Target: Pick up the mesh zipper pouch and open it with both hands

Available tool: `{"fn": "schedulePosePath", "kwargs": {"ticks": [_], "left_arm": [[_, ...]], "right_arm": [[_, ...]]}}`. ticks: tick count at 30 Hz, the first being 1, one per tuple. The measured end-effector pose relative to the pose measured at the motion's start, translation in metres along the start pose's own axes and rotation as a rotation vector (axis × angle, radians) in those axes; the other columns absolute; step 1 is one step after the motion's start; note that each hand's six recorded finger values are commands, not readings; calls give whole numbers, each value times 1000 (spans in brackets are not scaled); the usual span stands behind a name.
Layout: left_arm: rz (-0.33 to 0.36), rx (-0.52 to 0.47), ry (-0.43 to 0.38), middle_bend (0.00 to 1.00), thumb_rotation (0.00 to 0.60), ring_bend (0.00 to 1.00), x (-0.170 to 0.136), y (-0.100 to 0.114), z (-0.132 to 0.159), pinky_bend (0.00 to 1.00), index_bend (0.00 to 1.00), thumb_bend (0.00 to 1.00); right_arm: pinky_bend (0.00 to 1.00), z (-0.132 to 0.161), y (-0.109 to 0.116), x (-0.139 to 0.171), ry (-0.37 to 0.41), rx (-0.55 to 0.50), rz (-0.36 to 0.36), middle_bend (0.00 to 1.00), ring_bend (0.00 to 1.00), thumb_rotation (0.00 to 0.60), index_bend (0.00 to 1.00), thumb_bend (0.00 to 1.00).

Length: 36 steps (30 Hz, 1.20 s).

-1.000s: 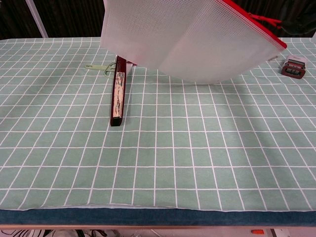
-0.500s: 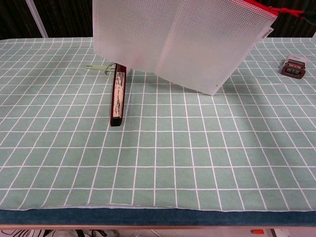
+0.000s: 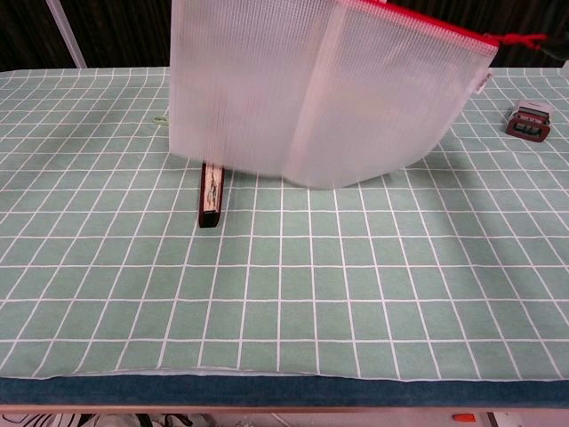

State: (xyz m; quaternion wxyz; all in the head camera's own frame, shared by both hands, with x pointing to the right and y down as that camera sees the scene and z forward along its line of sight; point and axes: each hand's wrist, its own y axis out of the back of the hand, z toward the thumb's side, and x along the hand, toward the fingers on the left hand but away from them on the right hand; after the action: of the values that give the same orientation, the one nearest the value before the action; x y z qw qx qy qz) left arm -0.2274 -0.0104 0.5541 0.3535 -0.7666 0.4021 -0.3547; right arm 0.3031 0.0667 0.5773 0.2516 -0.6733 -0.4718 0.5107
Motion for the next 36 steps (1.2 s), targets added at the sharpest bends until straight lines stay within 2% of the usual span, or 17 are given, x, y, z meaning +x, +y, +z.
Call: {"fn": "schedulePosePath", "kwargs": {"ticks": [2,6,14,22,29,33,36], "left_arm": [[-10,-2,2,1,600,0,-3,0,-2,0,262,101],[-20,-11,13,0,600,0,-11,1,-6,0,195,102],[-17,34,60,0,600,0,-49,7,-32,0,162,102],[-19,148,147,0,600,0,-133,9,-80,0,148,102],[-13,211,274,0,600,0,-209,6,-127,0,137,102],[-18,273,324,0,600,0,-250,4,-147,0,87,97],[-47,314,362,0,600,0,-279,1,-157,0,26,72]], "right_arm": [[426,-1,0,1,-9,1,10,346,385,600,45,217],[313,-3,1,2,-21,0,17,212,239,600,0,181],[285,-19,4,12,-48,39,28,171,186,600,0,168],[279,-52,2,37,-74,82,40,144,156,600,0,163],[256,-82,3,62,-62,160,29,86,96,600,0,159],[240,-107,10,81,-64,226,2,7,14,600,0,138],[224,-128,15,96,-80,276,-13,0,0,600,0,126]]}}
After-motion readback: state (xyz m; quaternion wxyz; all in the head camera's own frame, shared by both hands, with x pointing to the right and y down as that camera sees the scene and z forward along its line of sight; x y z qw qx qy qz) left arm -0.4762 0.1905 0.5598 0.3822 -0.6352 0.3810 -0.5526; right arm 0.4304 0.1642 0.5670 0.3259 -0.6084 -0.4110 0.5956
